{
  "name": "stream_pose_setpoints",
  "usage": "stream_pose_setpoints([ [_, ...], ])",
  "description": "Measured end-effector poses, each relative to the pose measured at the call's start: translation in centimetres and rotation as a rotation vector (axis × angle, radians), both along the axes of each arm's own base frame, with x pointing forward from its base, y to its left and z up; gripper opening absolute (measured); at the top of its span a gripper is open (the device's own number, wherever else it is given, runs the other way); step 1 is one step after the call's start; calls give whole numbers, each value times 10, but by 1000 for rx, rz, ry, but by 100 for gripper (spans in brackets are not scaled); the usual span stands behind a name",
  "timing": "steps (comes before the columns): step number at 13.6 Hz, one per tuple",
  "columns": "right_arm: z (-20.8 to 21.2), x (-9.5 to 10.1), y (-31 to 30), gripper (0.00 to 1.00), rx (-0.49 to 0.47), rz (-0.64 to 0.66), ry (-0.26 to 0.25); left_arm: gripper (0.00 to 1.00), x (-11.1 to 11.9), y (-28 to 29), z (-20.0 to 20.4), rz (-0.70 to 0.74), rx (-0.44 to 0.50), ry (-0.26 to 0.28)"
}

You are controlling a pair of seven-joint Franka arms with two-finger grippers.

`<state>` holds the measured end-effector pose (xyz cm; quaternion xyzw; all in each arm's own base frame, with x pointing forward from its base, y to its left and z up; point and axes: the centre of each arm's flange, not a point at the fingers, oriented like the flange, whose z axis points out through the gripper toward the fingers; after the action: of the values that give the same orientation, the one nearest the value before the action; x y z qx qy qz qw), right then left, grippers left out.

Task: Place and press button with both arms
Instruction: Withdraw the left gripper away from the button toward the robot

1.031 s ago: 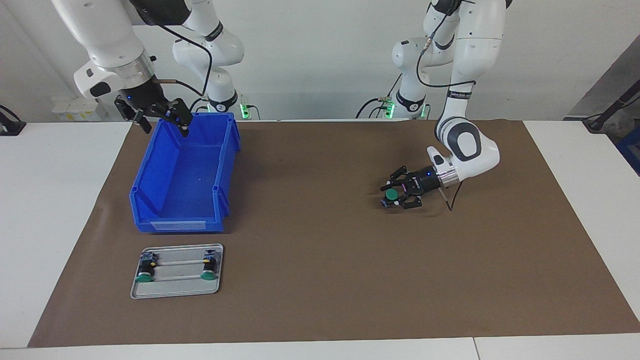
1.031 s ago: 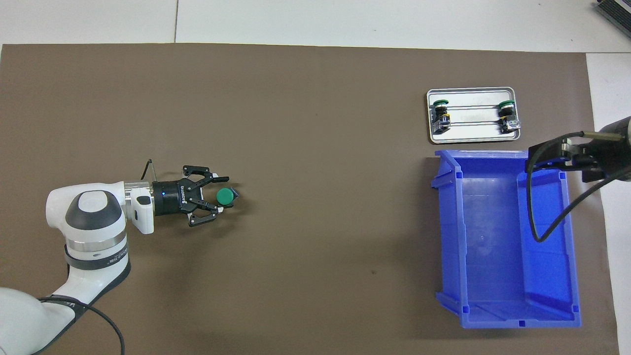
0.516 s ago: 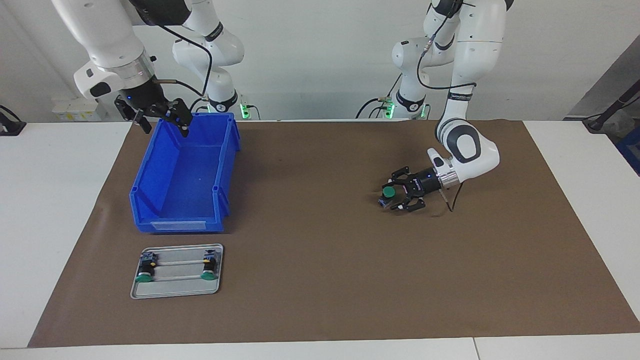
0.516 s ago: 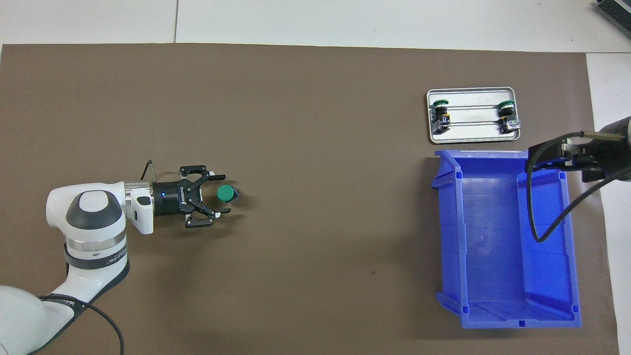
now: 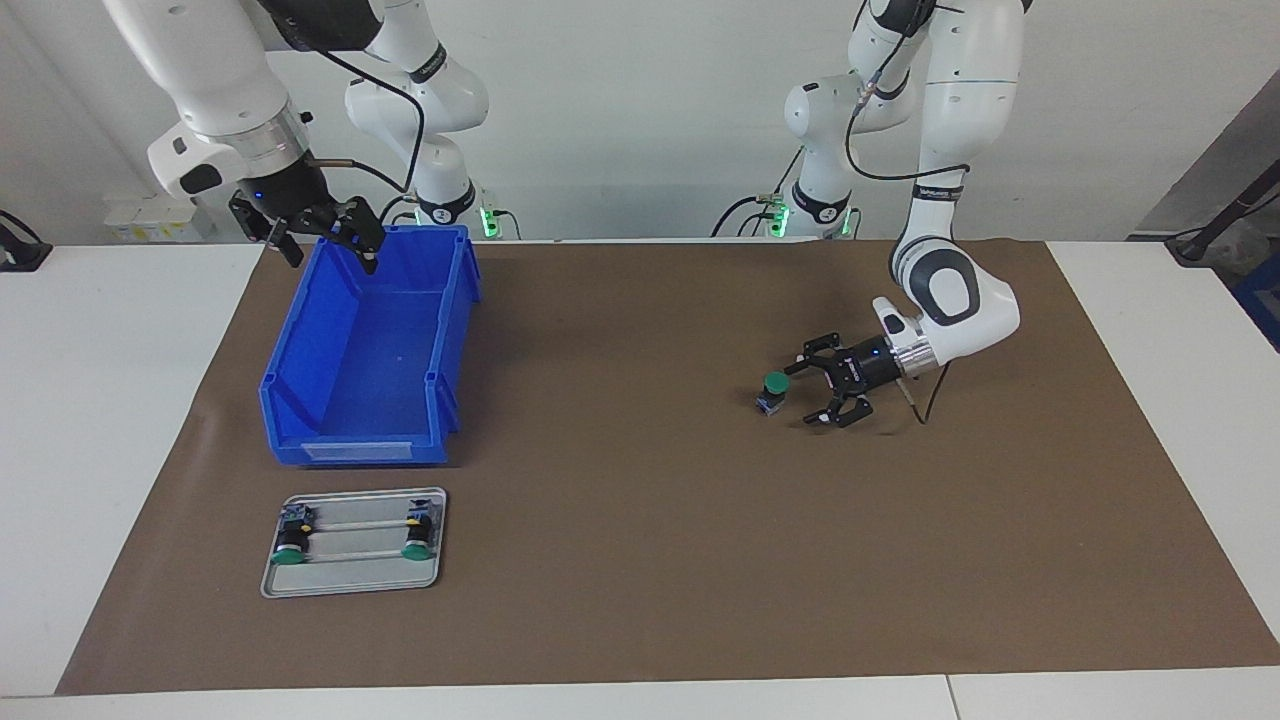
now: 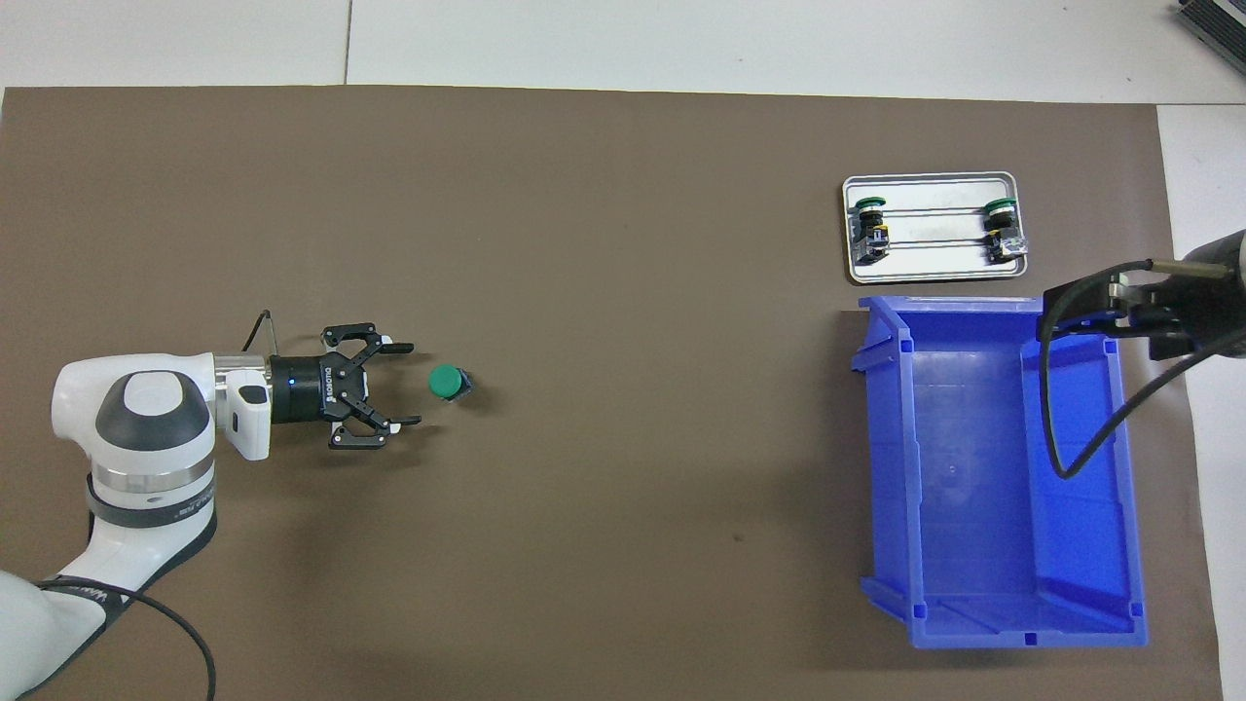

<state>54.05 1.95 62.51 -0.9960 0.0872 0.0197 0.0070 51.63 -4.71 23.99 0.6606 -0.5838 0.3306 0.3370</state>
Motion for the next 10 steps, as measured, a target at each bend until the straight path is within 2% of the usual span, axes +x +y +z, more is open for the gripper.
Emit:
stream_pose_setpoints([
  [3,0,0,0,100,0,0,0,99,28,50,36,-74,155,44],
  [6,0,0,0,100,0,0,0,99,69,83,122,-75,393,59],
  [8,0,0,0,100,0,0,0,100,74,78,186,-4,534,149],
  [10,0,0,0,100,0,0,0,100,68,58,220,111,602,287],
])
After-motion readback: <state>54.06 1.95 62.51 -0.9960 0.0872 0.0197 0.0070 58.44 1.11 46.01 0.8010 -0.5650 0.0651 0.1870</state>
